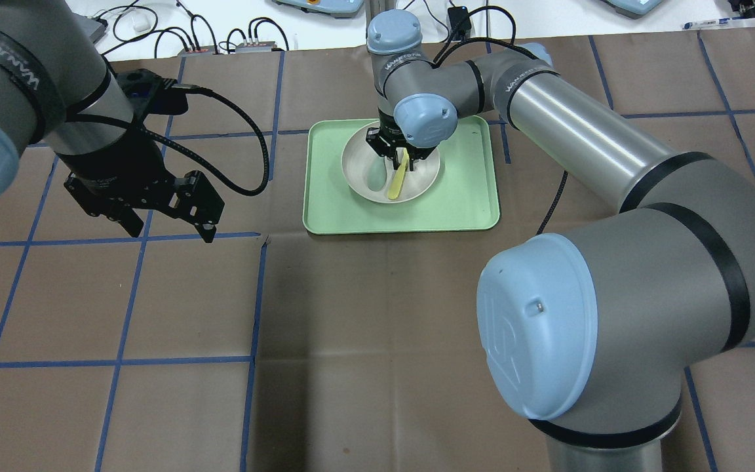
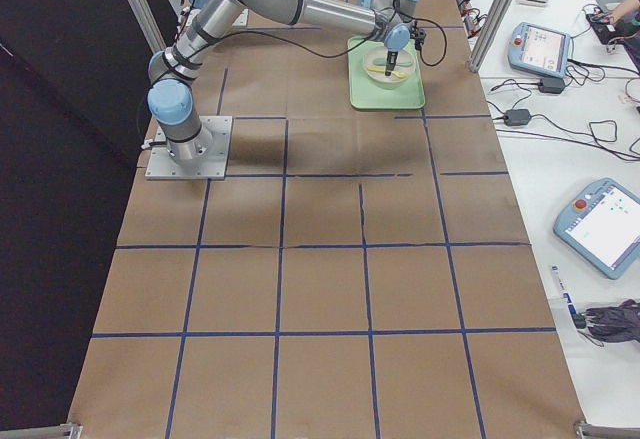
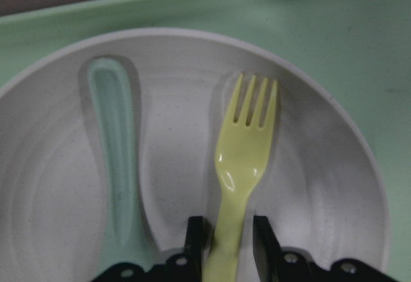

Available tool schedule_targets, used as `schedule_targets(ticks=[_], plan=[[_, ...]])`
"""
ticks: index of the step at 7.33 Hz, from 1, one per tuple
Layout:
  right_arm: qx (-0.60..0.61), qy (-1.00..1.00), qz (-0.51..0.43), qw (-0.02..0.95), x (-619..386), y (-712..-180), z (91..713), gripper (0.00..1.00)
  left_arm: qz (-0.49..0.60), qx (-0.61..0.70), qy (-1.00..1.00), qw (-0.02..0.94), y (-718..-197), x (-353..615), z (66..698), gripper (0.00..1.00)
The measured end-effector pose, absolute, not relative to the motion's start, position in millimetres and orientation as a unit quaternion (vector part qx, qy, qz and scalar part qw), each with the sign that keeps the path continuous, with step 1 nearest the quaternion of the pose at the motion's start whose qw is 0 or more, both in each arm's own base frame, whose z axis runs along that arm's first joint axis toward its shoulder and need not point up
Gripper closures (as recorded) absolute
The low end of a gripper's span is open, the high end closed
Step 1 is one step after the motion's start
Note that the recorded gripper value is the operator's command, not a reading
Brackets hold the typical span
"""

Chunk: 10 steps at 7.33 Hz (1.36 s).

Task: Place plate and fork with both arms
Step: 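Lift the yellow fork with the right gripper and place it beside the plate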

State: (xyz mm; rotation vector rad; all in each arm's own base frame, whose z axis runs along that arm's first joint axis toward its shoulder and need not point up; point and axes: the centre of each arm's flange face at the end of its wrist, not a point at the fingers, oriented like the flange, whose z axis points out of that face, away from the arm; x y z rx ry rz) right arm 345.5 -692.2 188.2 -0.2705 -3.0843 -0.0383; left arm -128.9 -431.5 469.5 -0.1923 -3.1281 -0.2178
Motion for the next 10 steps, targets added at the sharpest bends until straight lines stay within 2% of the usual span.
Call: schedule_targets(ticks=[3, 6, 10], plan=[[-0.087, -0.996, -0.013, 0.022, 347.1, -692.8, 187.0, 0.96, -0.05, -0.058, -0.997, 0.0, -435.5, -128.5, 479.1, 0.01], [-0.088, -0.996, -0.006, 0.018, 349.4, -695.3, 196.7, 0.96, -0.015, -0.054, -0.998, -0.003, -441.3, -127.6, 488.4, 0.01], [-0.088, -0.996, -0.006, 0.017, 341.0, -693.5, 253.5, 0.96, -0.012, -0.053, -0.998, -0.003, -441.9, -126.9, 489.7, 0.01]])
